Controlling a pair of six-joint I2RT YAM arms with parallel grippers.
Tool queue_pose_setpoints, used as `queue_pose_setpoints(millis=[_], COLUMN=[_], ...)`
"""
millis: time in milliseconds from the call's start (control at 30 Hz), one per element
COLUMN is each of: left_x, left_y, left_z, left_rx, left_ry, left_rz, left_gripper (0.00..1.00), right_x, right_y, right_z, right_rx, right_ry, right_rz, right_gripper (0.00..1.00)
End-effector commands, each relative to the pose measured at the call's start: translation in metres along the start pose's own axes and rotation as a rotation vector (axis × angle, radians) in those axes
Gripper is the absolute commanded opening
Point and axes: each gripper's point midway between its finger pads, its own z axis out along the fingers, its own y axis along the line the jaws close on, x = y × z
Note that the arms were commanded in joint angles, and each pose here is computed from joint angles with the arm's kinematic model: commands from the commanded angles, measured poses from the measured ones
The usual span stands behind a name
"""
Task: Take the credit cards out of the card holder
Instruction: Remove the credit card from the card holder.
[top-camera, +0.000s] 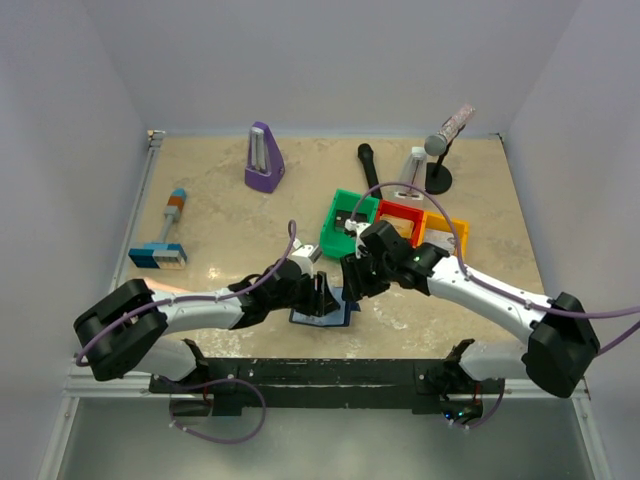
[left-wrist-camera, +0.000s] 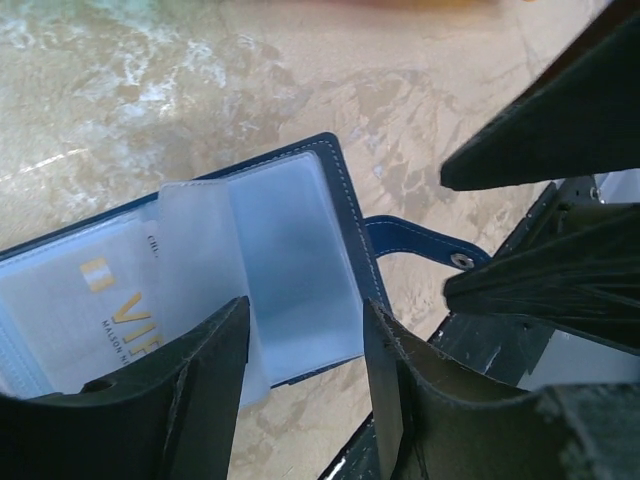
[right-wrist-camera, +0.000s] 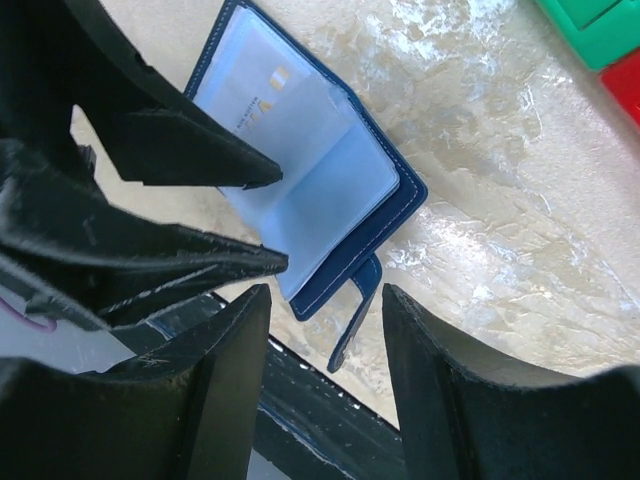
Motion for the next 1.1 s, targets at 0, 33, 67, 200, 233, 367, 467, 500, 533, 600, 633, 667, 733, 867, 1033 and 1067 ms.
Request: queue_pose_setpoints(millis=[0, 33, 67, 200, 233, 367, 467, 500, 533, 600, 633, 667, 733, 867, 1033, 1067], left_x=[-0.005, -0.006, -0.006, -0.009, -0.011, -0.012, -0.012, -0.012, -0.014, -0.02, -0.022, -0.024, -0.025, -0.025, -0.02, -0.019], left_y=[-0.018, -0.02, -0.02, -0.017, -0.018, -0.015, -0.015, -0.015, -0.016, -0.017, -0.014, -0.012, -0.003, 0.019, 0.036, 0.036], left_z=[0.002, 0.002, 0.001, -0.007, -0.01, -0.016, -0.019, -0.021, -0.023, -0.032, -0.035, -0.04, -0.047, -0.056, -0.052, -0.051], left_rx=[0.1, 0.108, 0.111, 0.104, 0.106, 0.099, 0.099, 0.103, 0.106, 0.109, 0.099, 0.089, 0.051, -0.043, -0.127, -0.131], left_ry=[-0.013, -0.015, -0.019, -0.062, -0.072, -0.093, -0.097, -0.104, -0.116, -0.156, -0.173, -0.191, -0.218, -0.253, -0.232, -0.226], left_rz=[0.039, 0.039, 0.039, 0.032, 0.032, 0.039, 0.038, 0.036, 0.032, 0.029, 0.024, 0.019, 0.004, -0.038, -0.078, -0.084], left_gripper=[0.53, 0.53, 0.53, 0.52, 0.53, 0.52, 0.52, 0.52, 0.53, 0.52, 0.52, 0.52, 0.52, 0.5, 0.45, 0.44], right_x=[-0.007, -0.007, -0.006, -0.003, -0.002, -0.001, -0.008, -0.011, -0.013, -0.016, -0.016, -0.015, -0.012, -0.004, 0.004, 0.006], right_y=[-0.002, -0.002, -0.002, -0.001, -0.001, -0.005, -0.004, -0.001, 0.0, 0.004, 0.005, 0.006, 0.007, 0.015, 0.023, 0.023], right_z=[0.004, 0.006, 0.007, 0.016, 0.018, 0.024, 0.018, 0.014, 0.011, 0.009, 0.008, 0.009, 0.012, 0.02, 0.033, 0.035], right_rx=[0.01, 0.003, -0.002, -0.011, -0.011, 0.002, -0.007, -0.017, -0.02, -0.034, -0.04, -0.043, -0.055, -0.115, -0.168, -0.17], right_ry=[-0.011, -0.005, 0.0, 0.02, 0.031, 0.042, -0.012, -0.032, -0.044, -0.049, -0.043, -0.029, -0.015, 0.02, 0.063, 0.076], right_rz=[0.041, 0.049, 0.052, 0.056, 0.057, 0.061, 0.057, 0.045, 0.034, 0.026, 0.028, 0.028, 0.025, 0.005, -0.01, -0.014], right_gripper=[0.53, 0.52, 0.52, 0.51, 0.51, 0.48, 0.48, 0.48, 0.48, 0.48, 0.47, 0.45, 0.38, 0.21, 0.12, 0.12])
